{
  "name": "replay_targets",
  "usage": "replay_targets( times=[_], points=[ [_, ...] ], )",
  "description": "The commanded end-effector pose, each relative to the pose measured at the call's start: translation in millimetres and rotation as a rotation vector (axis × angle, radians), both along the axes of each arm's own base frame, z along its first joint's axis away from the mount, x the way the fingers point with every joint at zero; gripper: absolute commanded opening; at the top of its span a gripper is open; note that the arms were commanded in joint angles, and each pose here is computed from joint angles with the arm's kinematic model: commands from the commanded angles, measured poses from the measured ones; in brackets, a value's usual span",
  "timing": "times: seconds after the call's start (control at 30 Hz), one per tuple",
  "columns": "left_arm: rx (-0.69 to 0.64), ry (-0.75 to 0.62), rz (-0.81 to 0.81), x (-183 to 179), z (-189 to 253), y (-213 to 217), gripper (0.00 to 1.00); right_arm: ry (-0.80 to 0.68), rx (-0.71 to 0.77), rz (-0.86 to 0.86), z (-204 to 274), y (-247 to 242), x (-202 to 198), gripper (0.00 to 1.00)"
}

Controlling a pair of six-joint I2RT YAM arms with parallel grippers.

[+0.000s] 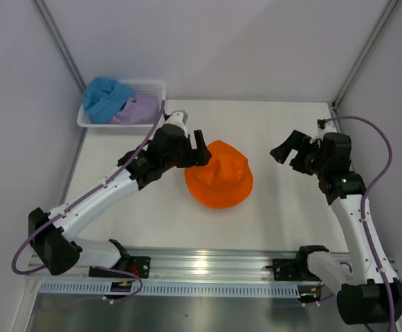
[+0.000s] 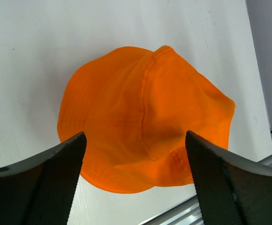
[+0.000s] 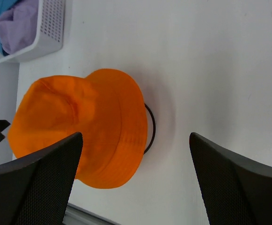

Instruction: Stack the hats

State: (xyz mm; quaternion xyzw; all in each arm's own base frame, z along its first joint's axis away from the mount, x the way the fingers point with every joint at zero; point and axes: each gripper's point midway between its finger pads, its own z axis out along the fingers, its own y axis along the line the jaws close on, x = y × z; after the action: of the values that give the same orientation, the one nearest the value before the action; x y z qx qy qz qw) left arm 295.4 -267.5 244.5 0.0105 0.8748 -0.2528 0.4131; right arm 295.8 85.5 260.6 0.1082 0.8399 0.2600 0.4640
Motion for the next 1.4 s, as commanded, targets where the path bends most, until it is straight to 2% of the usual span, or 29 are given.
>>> replay_targets(
  times=[0.0,0.13,0.23,0.33,0.37,0.47,0.5,0.57,0.6,0.63,0.67,0.7,0.73,0.77,0.8,0.83,0.87,0.93,0.97,1.07,1.2,1.23,1.37],
  points=[
    [-0.009,-0.070,0.092,-3.6,23.5,29.0,0.91,0.020,0.035,0.018,-9.8,12.9,8.5,0.99],
    [-0.106,-0.077,0.154,-12.3,40.8,58.5,0.93,0.055,0.074,0.052,-23.6,28.2,16.8,1.00],
    [-0.113,-0.088,0.211,-6.5,34.7,81.2,0.93,0.024,0.082,0.054,-15.4,30.7,26.8,1.00],
    [-0.109,-0.140,0.262,14.5,51.3,114.4,0.93,-0.019,0.031,0.039,-3.7,23.8,36.9,1.00],
    [-0.108,-0.185,0.309,32.1,74.7,131.1,0.93,-0.047,0.010,0.026,7.5,19.8,42.5,1.00],
    [0.063,-0.175,0.436,63.5,71.4,173.8,0.94,-0.062,-0.039,0.007,10.9,13.1,54.0,0.99],
    [0.148,-0.206,0.495,86.7,89.5,189.4,0.93,-0.065,-0.040,0.001,10.2,11.9,57.6,0.99],
    [0.238,-0.173,0.556,111.0,83.1,211.8,0.90,-0.048,-0.034,-0.006,3.8,12.0,63.1,0.99],
    [0.261,-0.183,0.559,136.4,96.5,213.3,0.87,-0.048,-0.032,-0.010,1.9,11.3,65.9,1.00],
    [0.279,-0.167,0.564,148.2,91.6,216.4,0.85,-0.044,-0.029,-0.010,-0.1,11.8,67.6,1.00],
    [0.270,-0.218,0.582,162.1,118.2,223.5,0.83,-0.030,-0.031,-0.008,-6.7,12.3,70.7,1.00],
    [0.307,-0.160,0.576,184.3,90.2,224.4,0.82,-0.022,-0.035,-0.009,-10.1,11.6,72.2,1.00],
    [0.321,-0.147,0.572,195.2,82.8,225.8,0.82,-0.012,-0.041,-0.010,-13.1,10.7,73.4,1.00],
    [0.311,-0.187,0.585,208.0,101.0,230.9,0.82,-0.008,-0.054,-0.016,-16.2,8.2,75.7,0.99],
    [0.330,-0.173,0.588,217.9,93.3,235.0,0.82,0.001,-0.061,-0.020,-19.8,6.6,78.7,1.00],
    [0.360,-0.118,0.586,234.9,63.6,237.7,0.82,0.009,-0.065,-0.031,-23.0,3.1,81.1,1.00],
    [0.344,-0.152,0.606,245.8,78.0,244.8,0.82,0.010,-0.067,-0.034,-24.4,1.7,82.9,1.00],
    [0.352,-0.109,0.615,266.6,50.0,254.9,0.82,0.012,-0.064,-0.046,-27.4,-2.8,89.7,1.00],
    [0.338,-0.139,0.627,275.0,59.2,258.2,0.81,0.014,-0.061,-0.047,-28.0,-3.3,92.0,1.00],
    [0.331,-0.135,0.688,292.6,43.3,281.3,0.81,0.023,-0.065,-0.054,-32.3,-6.9,100.9,1.00],
    [0.230,-0.154,0.718,309.9,37.8,302.6,0.81,0.046,-0.076,-0.057,-42.2,-9.5,111.1,1.00],
    [0.213,-0.163,0.739,313.5,38.6,318.8,0.80,0.060,-0.078,-0.058,-48.1,-9.5,114.5,0.99],
    [0.234,-0.172,0.797,319.9,31.1,341.3,0.81,0.101,-0.071,-0.051,-63.4,-7.9,120.5,1.00]
  ],
)
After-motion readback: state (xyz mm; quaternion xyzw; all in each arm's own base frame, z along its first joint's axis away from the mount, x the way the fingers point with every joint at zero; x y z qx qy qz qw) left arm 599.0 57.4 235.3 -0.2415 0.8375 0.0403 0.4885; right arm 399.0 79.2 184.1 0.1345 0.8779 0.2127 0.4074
